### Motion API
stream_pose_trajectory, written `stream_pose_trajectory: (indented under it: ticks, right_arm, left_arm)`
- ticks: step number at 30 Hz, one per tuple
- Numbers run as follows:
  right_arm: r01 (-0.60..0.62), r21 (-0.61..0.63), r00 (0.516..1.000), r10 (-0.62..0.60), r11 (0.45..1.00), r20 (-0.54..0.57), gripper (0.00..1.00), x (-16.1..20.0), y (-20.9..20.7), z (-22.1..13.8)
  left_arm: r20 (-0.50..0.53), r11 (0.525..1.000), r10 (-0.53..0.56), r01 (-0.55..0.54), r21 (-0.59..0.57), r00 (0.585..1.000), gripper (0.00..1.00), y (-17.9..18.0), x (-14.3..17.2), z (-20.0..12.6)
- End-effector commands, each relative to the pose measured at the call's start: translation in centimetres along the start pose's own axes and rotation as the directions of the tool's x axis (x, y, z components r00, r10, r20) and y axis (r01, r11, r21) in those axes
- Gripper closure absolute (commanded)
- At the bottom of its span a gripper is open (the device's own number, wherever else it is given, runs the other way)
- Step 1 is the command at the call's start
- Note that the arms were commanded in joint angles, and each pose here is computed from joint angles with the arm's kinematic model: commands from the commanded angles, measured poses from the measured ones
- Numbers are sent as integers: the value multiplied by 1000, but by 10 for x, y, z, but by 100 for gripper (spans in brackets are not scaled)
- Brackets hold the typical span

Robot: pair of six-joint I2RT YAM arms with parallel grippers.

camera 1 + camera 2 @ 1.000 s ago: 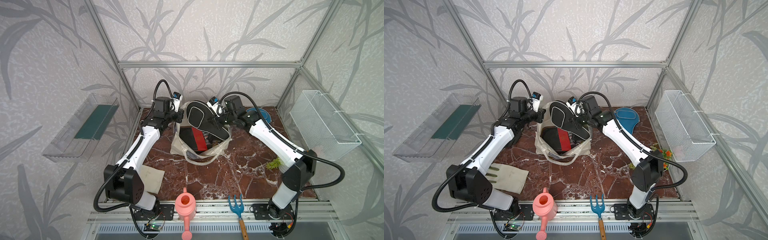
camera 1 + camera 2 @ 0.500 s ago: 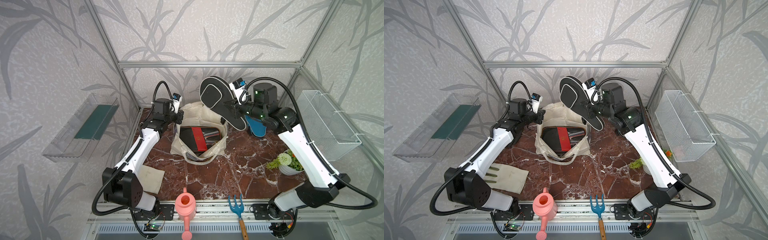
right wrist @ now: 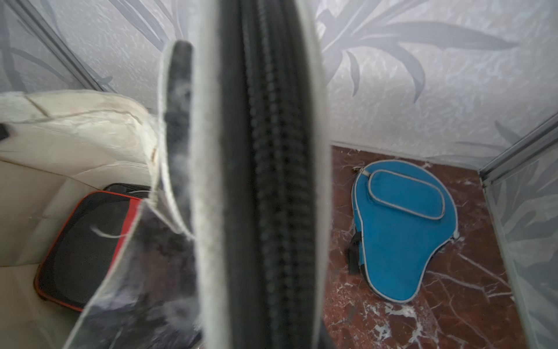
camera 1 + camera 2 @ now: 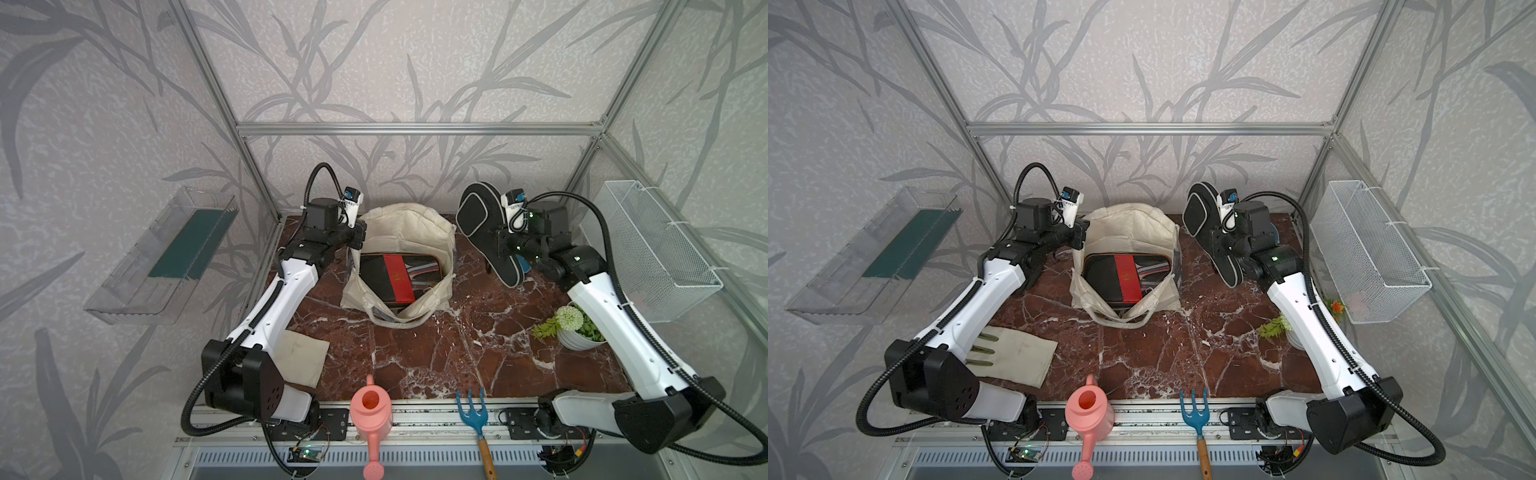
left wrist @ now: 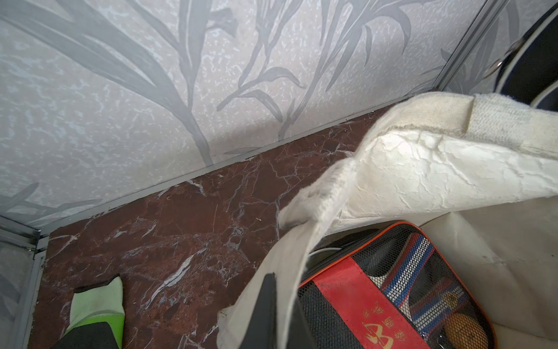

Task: Remove the ping pong set from the canvas bag
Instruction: Place the ping pong set at the center of the board.

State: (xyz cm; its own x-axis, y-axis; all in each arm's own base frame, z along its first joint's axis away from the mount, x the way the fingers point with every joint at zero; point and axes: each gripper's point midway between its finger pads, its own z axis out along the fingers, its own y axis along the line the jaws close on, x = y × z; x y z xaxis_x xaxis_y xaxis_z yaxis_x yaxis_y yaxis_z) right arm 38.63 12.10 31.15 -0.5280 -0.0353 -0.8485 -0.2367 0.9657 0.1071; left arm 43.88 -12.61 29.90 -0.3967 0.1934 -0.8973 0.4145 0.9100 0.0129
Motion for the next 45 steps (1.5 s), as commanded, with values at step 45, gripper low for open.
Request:
stream_pose_trajectory:
  ticks: [45]
  right_arm:
    - [-627, 6, 739, 597, 779, -314, 93, 162, -92, 276]
  left_arm:
    - [53, 1000, 26, -26, -5, 998, 100, -2, -12, -10]
